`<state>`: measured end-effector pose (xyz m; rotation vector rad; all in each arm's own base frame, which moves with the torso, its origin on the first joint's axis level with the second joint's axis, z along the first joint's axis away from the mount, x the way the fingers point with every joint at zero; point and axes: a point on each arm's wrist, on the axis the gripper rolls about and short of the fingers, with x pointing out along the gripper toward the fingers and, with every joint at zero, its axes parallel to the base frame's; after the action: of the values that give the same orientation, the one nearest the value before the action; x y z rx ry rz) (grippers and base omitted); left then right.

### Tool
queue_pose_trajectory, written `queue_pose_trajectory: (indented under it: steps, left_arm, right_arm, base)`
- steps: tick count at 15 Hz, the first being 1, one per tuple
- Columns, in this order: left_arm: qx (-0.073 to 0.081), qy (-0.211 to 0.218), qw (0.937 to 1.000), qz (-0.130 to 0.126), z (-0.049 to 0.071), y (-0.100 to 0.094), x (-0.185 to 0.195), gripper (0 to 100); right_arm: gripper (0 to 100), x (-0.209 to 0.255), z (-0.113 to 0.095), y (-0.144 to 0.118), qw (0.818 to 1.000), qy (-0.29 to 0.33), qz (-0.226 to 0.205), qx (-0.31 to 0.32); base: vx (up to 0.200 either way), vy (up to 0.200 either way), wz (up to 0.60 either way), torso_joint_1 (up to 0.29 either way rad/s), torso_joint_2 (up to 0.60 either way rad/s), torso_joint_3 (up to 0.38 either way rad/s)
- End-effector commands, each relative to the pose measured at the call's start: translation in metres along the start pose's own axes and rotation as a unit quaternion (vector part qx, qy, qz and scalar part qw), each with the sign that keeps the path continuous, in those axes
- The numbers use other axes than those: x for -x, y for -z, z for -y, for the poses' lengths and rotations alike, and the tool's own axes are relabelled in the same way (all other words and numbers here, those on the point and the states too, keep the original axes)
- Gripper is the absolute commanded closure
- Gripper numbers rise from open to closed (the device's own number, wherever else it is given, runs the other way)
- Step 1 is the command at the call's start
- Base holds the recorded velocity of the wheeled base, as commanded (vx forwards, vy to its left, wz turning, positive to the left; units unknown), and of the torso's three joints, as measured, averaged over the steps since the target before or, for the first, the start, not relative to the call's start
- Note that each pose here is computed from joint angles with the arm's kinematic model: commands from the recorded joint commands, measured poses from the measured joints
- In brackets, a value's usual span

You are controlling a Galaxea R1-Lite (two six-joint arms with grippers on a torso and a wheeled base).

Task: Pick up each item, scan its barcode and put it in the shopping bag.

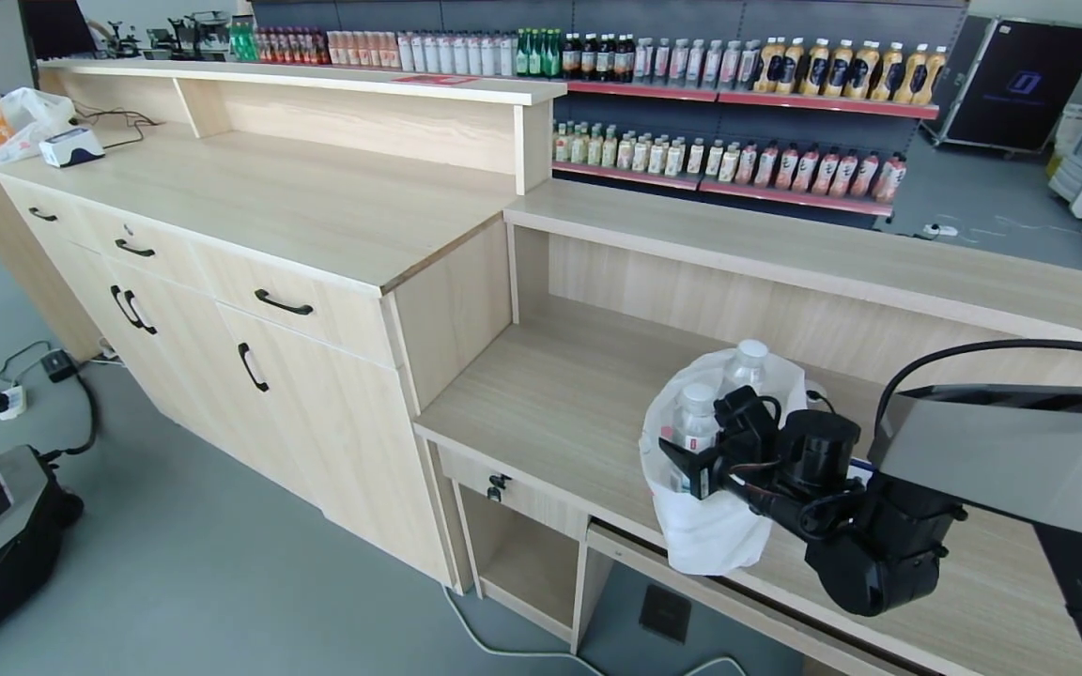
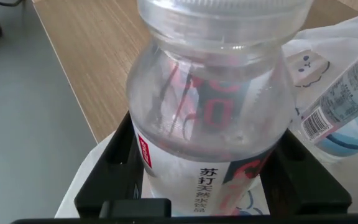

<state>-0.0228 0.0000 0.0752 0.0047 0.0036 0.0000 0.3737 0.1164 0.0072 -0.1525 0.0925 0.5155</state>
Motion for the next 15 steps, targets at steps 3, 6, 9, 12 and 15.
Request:
queue_pose_trajectory:
  steps: [3, 6, 9, 12, 15]
  left_arm:
    - [0.0, 0.0, 1.0, 0.0, 0.0, 0.0, 0.0, 0]
    - [0.0, 0.0, 1.0, 0.0, 0.0, 0.0, 0.0, 0]
    - [0.0, 0.0, 1.0, 0.0, 0.0, 0.0, 0.0, 0]
    - [0.0, 0.0, 1.0, 0.0, 0.0, 0.0, 0.0, 0]
    - [0.0, 0.0, 1.0, 0.0, 0.0, 0.0, 0.0, 0]
  right_arm:
    - [100, 0.001, 0.002, 0.002, 1.0, -0.005, -0.003, 0.0]
    - [0, 0.004, 0.004, 0.003, 1.0, -0.001, -0.007, -0.002]
    - [0, 0.007, 0.009, -0.02, 1.0, -0.008, 0.021, 0.004]
    - [0, 0.027, 0.018, -0.075, 0.999, 0.001, 0.051, 0.016]
    - [0, 0.08, 0.028, -0.115, 0.998, 0.027, 0.034, 0.043]
  base:
    - [0.0, 0.0, 0.0, 0.0, 0.0, 0.0]
    - [0.0, 0.0, 0.0, 0.0, 0.0, 0.0]
    - [0.0, 0.0, 0.0, 0.0, 0.0, 0.0]
    - [0.0, 0.0, 0.0, 0.0, 0.0, 0.0]
    - [0.0, 0.0, 0.0, 0.0, 0.0, 0.0]
